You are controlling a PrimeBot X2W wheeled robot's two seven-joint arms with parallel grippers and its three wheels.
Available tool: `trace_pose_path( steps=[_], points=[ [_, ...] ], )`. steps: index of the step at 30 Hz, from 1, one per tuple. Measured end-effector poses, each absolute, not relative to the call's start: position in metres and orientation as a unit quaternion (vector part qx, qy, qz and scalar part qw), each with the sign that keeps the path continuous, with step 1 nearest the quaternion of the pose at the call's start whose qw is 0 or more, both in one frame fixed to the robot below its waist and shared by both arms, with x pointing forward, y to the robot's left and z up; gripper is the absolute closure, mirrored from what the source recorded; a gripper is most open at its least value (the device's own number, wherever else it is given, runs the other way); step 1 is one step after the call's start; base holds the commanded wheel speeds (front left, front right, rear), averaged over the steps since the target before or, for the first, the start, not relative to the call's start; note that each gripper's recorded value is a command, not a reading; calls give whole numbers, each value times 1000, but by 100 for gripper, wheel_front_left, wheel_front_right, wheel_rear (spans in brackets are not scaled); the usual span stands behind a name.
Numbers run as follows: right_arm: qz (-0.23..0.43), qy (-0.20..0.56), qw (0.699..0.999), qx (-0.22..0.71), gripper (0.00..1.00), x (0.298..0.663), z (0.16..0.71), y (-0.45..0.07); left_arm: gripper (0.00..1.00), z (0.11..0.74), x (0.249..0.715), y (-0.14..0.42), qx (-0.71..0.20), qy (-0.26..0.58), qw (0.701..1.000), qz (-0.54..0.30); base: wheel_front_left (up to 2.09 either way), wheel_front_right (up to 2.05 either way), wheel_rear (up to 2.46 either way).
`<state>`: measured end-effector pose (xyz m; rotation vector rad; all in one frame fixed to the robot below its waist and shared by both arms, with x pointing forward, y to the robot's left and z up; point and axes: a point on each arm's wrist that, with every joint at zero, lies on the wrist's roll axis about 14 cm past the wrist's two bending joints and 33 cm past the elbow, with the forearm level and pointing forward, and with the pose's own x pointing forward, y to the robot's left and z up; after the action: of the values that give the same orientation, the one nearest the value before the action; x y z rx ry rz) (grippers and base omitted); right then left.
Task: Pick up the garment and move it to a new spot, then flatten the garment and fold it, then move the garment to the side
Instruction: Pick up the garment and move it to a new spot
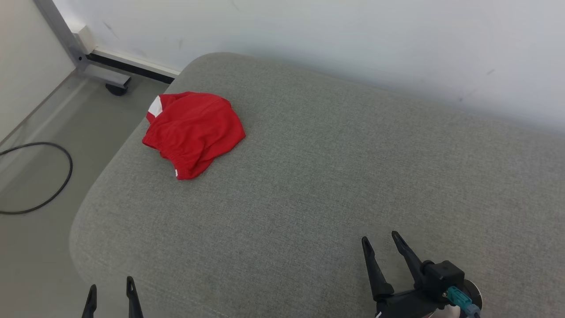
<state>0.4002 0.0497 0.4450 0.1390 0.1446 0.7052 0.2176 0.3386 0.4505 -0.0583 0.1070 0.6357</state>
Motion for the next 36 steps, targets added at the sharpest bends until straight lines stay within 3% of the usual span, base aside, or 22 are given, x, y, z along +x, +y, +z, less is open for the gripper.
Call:
trace_pose_path(
  steps=[9, 16, 30, 36],
  points=[
    [354, 77, 930, 65, 0, 402, 438, 56, 0, 444, 216, 339, -33, 65, 945, 318, 0, 0, 0],
    [341, 86, 934, 60, 0, 407, 428, 46, 0, 449, 244, 337, -75, 44, 954, 288, 0, 0, 0],
    [319, 43, 946, 29, 0, 450, 433, 17, 0, 503, 371, 382, 23, 9, 980, 195, 0, 0, 0],
    [298, 40, 954, 15, 0, 464, 425, -9, 0, 490, 408, 394, 30, 40, 983, 179, 0, 0, 0]
  ],
)
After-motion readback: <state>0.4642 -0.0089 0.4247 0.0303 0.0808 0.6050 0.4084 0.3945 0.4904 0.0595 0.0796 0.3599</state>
